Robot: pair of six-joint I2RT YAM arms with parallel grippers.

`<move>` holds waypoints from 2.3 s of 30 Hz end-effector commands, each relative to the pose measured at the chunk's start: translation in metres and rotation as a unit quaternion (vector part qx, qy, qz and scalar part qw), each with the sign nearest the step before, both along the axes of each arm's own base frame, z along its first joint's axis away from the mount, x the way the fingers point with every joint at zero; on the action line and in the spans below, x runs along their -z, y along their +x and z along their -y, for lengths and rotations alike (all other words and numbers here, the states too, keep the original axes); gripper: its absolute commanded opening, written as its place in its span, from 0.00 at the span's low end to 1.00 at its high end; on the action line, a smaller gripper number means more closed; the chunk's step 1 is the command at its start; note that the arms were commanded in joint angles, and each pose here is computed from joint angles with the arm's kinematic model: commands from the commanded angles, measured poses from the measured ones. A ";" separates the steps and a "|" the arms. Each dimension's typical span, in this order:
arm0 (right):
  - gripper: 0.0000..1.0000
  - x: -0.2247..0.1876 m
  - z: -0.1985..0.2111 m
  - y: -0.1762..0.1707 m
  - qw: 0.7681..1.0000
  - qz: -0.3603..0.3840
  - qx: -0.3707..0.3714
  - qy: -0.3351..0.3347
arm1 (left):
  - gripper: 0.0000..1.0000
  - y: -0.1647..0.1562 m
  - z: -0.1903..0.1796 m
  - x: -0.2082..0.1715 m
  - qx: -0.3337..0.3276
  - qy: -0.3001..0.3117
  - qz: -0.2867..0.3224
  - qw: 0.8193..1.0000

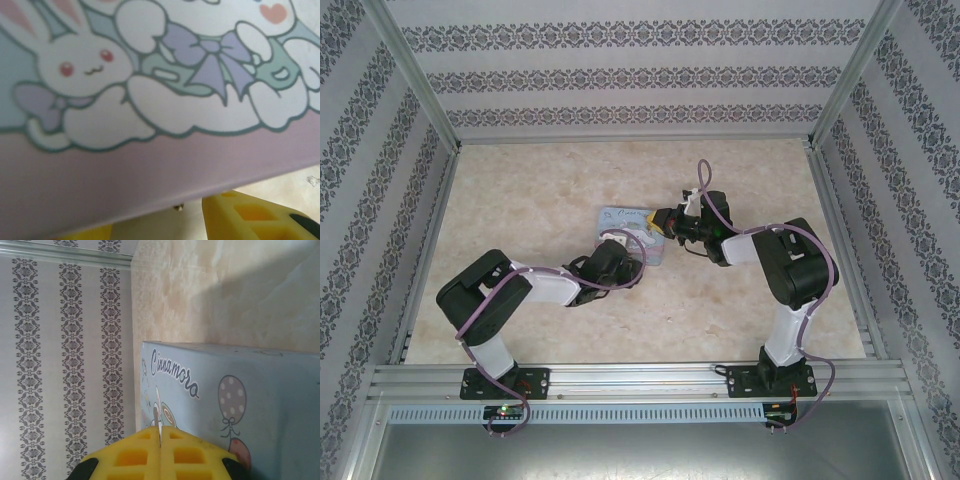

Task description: Unlock a padlock with a key

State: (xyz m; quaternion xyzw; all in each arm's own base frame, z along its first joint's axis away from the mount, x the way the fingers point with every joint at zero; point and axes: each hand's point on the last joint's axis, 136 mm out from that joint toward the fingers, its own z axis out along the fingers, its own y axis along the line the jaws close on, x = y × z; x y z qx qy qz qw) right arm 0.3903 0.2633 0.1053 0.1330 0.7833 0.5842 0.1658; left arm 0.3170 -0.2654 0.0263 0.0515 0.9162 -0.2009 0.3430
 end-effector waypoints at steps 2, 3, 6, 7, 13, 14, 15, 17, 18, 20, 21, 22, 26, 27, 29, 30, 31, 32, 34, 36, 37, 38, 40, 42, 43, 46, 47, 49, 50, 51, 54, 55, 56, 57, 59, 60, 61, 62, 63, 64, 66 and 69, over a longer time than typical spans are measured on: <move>0.00 0.001 0.001 0.004 1.000 0.000 -0.005 0.007 | 0.51 0.005 -0.018 0.005 -0.032 0.029 0.011 0.999; 0.00 0.002 0.001 0.004 1.000 -0.001 -0.005 0.007 | 0.51 0.006 -0.017 0.006 -0.032 0.027 0.010 0.999; 0.00 0.001 0.000 0.004 1.000 -0.001 -0.005 0.007 | 0.52 0.009 -0.008 0.005 -0.020 0.020 0.011 1.000; 0.00 0.002 0.000 0.003 1.000 -0.002 -0.005 0.007 | 0.52 0.010 -0.004 0.004 -0.013 0.014 0.012 1.000; 0.00 0.004 0.000 0.005 1.000 -0.005 -0.004 0.007 | 0.54 0.012 0.028 -0.016 0.039 -0.044 0.016 0.998; 0.00 0.004 -0.001 0.005 1.000 -0.005 -0.005 0.006 | 0.55 0.012 0.032 -0.020 0.044 -0.055 0.017 0.997; 0.00 0.004 -0.001 0.006 1.000 -0.004 -0.004 0.006 | 0.55 0.013 0.035 -0.024 0.045 -0.066 0.019 0.997; 0.00 0.006 -0.001 0.006 1.000 -0.006 -0.004 0.006 | 0.55 0.016 0.040 -0.030 0.044 -0.082 0.022 0.995; 0.00 0.006 -0.002 0.005 1.000 -0.007 -0.005 0.005 | 0.55 0.016 0.042 -0.032 0.045 -0.090 0.021 0.995; 0.00 0.007 -0.003 0.005 1.000 -0.008 -0.005 0.005 | 0.56 0.018 0.047 -0.035 0.046 -0.107 0.020 0.993; 0.00 0.008 -0.003 0.004 1.000 -0.009 -0.005 0.005 | 0.56 0.019 0.048 -0.036 0.043 -0.118 0.018 0.992; 0.00 0.007 -0.003 0.005 1.000 -0.008 -0.005 0.005 | 0.56 0.019 0.048 -0.038 0.041 -0.126 0.018 0.991; 0.00 0.007 -0.003 0.004 1.000 -0.009 -0.007 0.006 | 0.56 0.022 0.043 -0.040 0.015 -0.164 0.015 0.986; 0.00 0.006 -0.003 0.004 1.000 -0.008 -0.008 0.006 | 0.57 0.024 0.041 -0.040 0.007 -0.174 0.013 0.985; 0.00 0.006 -0.003 0.004 1.000 -0.009 -0.008 0.007 | 0.57 0.024 0.037 -0.039 -0.007 -0.189 0.010 0.982; 0.00 0.007 -0.003 0.004 1.000 -0.008 -0.008 0.006 | 0.57 0.025 0.035 -0.039 -0.014 -0.199 0.008 0.980; 0.00 0.007 -0.003 0.004 1.000 -0.009 -0.008 0.006 | 0.57 0.024 0.033 -0.037 -0.020 -0.207 0.005 0.978; 0.00 0.007 -0.003 0.004 1.000 -0.009 -0.008 0.006 | 0.57 0.025 0.032 -0.038 -0.027 -0.217 0.004 0.976; 0.00 0.008 -0.003 0.004 1.000 -0.010 -0.009 0.007 | 0.57 0.024 0.029 -0.036 -0.040 -0.234 -0.001 0.971; 0.00 0.009 -0.005 0.002 1.000 -0.012 -0.012 0.007 | 0.56 0.022 0.028 -0.032 -0.047 -0.243 -0.006 0.969; 0.00 0.008 -0.005 0.002 1.000 -0.012 -0.013 0.007 | 0.56 0.022 0.027 -0.031 -0.050 -0.247 -0.009 0.968; 0.00 0.008 -0.005 0.001 1.000 -0.011 -0.014 0.008 | 0.55 0.021 0.027 -0.029 -0.051 -0.247 -0.011 0.968; 0.00 0.008 -0.005 0.000 1.000 -0.013 -0.015 0.008 | 0.54 0.021 0.024 -0.024 -0.059 -0.246 -0.014 0.967; 0.00 0.008 -0.005 0.000 1.000 -0.012 -0.015 0.008 | 0.52 0.020 0.022 -0.018 -0.064 -0.244 -0.017 0.967; 0.00 0.008 -0.005 0.000 1.000 -0.012 -0.015 0.008 | 0.51 0.020 0.021 -0.015 -0.068 -0.244 -0.018 0.967; 0.00 0.007 -0.005 -0.002 1.000 -0.011 -0.016 0.008 | 0.47 0.020 0.020 -0.009 -0.073 -0.241 -0.022 0.967; 0.00 0.007 -0.006 -0.003 1.000 -0.012 -0.016 0.008 | 0.45 0.020 0.020 -0.008 -0.074 -0.240 -0.022 0.968; 0.00 0.006 -0.006 -0.003 1.000 -0.011 -0.016 0.008 | 0.42 0.021 0.019 -0.005 -0.076 -0.234 -0.023 0.969; 0.00 0.005 -0.006 -0.003 1.000 -0.010 -0.015 0.008 | 0.42 0.021 0.019 -0.004 -0.077 -0.231 -0.023 0.970; 0.00 0.005 -0.006 -0.003 1.000 -0.010 -0.016 0.008 | 0.41 0.021 0.018 -0.002 -0.078 -0.225 -0.023 0.971; 0.00 0.005 -0.007 -0.003 1.000 -0.010 -0.016 0.008 | 0.40 0.021 0.015 0.003 -0.080 -0.206 -0.025 0.975; 0.00 0.005 -0.007 -0.003 1.000 -0.010 -0.016 0.008 | 0.39 0.021 0.014 0.005 -0.082 -0.199 -0.026 0.976; 0.00 0.005 -0.007 -0.003 1.000 -0.010 -0.015 0.008 | 0.38 0.020 0.013 0.007 -0.084 -0.192 -0.028 0.977; 0.00 0.005 -0.007 -0.002 1.000 -0.009 -0.015 0.008 | 0.37 0.021 0.012 0.008 -0.085 -0.186 -0.027 0.979; 0.00 0.004 -0.009 -0.003 1.000 -0.009 -0.017 0.009 | 0.34 0.020 0.010 0.011 -0.088 -0.178 -0.027 0.980; 0.00 0.005 -0.008 -0.002 1.000 -0.010 -0.016 0.009 | 0.33 0.021 0.009 0.012 -0.090 -0.174 -0.027 0.980; 0.00 0.004 -0.008 -0.002 1.000 -0.009 -0.017 0.009 | 0.32 0.020 0.008 0.014 -0.091 -0.169 -0.028 0.981; 0.00 0.005 -0.009 -0.002 1.000 -0.010 -0.017 0.009 | 0.32 0.020 0.007 0.015 -0.093 -0.166 -0.029 0.981; 0.00 0.005 -0.009 -0.002 1.000 -0.010 -0.017 0.009 | 0.31 0.020 0.007 0.016 -0.093 -0.164 -0.029 0.982; 0.00 0.005 -0.008 -0.002 1.000 -0.010 -0.017 0.008 | 0.31 0.020 0.007 0.017 -0.095 -0.162 -0.030 0.982; 0.00 0.006 -0.009 -0.002 1.000 -0.012 -0.017 0.008 | 0.28 0.020 0.006 0.020 -0.095 -0.157 -0.031 0.982; 0.00 0.007 -0.009 -0.002 1.000 -0.013 -0.017 0.008 | 0.25 0.021 0.007 0.022 -0.095 -0.154 -0.033 0.983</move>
